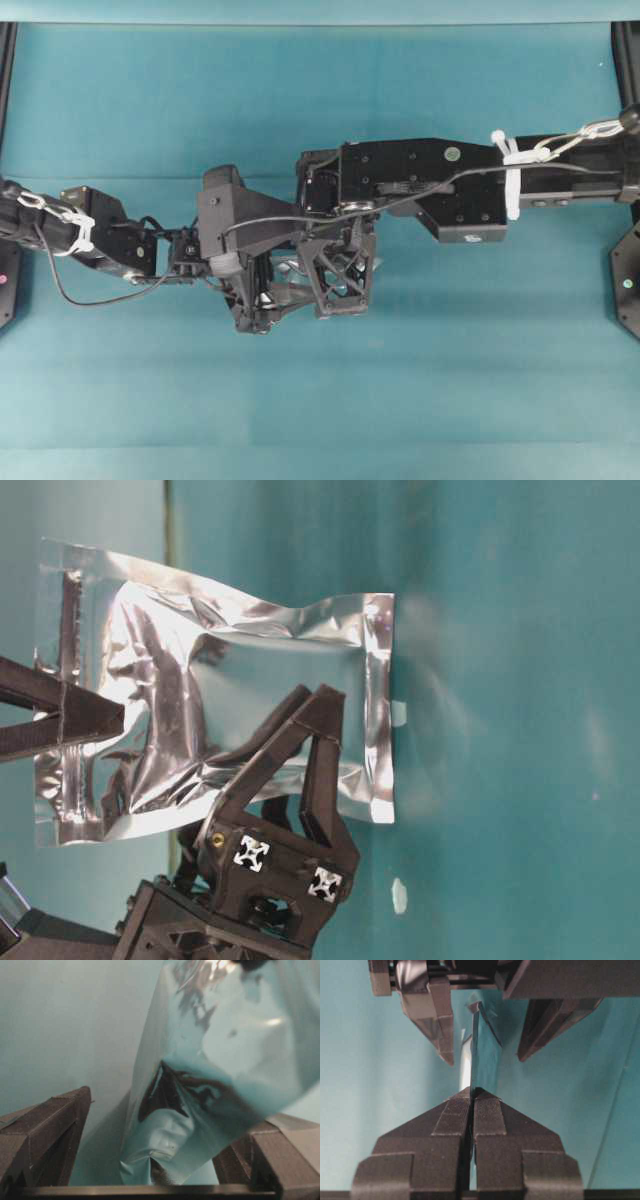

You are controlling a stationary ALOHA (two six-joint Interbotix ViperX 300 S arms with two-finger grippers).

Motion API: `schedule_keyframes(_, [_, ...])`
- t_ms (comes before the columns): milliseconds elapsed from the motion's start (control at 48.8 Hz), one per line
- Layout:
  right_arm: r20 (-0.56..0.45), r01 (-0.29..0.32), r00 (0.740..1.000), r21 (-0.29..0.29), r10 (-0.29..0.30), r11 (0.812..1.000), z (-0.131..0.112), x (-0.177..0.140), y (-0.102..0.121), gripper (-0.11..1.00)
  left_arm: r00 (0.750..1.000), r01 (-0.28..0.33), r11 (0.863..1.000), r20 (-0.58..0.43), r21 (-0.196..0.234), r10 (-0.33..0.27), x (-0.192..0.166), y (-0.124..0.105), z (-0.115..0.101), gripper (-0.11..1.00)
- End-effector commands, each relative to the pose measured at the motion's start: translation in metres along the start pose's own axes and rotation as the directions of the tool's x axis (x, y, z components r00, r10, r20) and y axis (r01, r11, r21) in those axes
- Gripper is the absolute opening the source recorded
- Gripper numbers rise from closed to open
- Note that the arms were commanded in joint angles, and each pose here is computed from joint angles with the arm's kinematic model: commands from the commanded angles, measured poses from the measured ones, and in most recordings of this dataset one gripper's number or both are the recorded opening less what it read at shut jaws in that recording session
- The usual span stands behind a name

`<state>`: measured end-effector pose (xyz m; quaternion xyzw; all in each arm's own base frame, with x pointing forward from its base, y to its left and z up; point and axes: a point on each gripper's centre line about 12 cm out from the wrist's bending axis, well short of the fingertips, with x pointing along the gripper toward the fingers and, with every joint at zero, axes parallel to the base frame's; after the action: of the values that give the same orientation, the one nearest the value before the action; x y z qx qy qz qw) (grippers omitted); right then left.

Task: Hand over the silver zip bag and make it stand upright.
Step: 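Open the right gripper, releasing the bag to the left gripper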

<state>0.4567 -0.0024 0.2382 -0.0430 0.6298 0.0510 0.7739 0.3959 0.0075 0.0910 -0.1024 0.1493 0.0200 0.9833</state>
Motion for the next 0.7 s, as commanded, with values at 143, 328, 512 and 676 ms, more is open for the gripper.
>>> schedule_keyframes(143, [0.017,0.001,1.000,0.006,-0.001,1.000,0.001,-0.005,0.002,0.01,1.000,0.007,1.000,0.023,0.003,-0.008,0.003,-0.002,0.006,0.85])
schedule_keyframes(328, [0.014,0.001,1.000,0.008,-0.001,1.000,0.000,-0.005,0.002,0.01,0.999,-0.005,1.000,-0.033,0.008,0.005,0.004,-0.001,0.001,0.61])
schedule_keyframes(512, [0.015,0.001,1.000,0.008,-0.001,1.000,0.000,-0.005,0.002,0.01,0.998,0.003,0.997,-0.059,0.075,0.002,0.003,-0.004,-0.003,0.31])
schedule_keyframes(676, [0.015,0.001,1.000,0.008,-0.001,1.000,0.000,-0.005,0.002,0.01,0.999,0.006,0.995,-0.052,0.099,-0.001,0.006,-0.005,0.000,0.31])
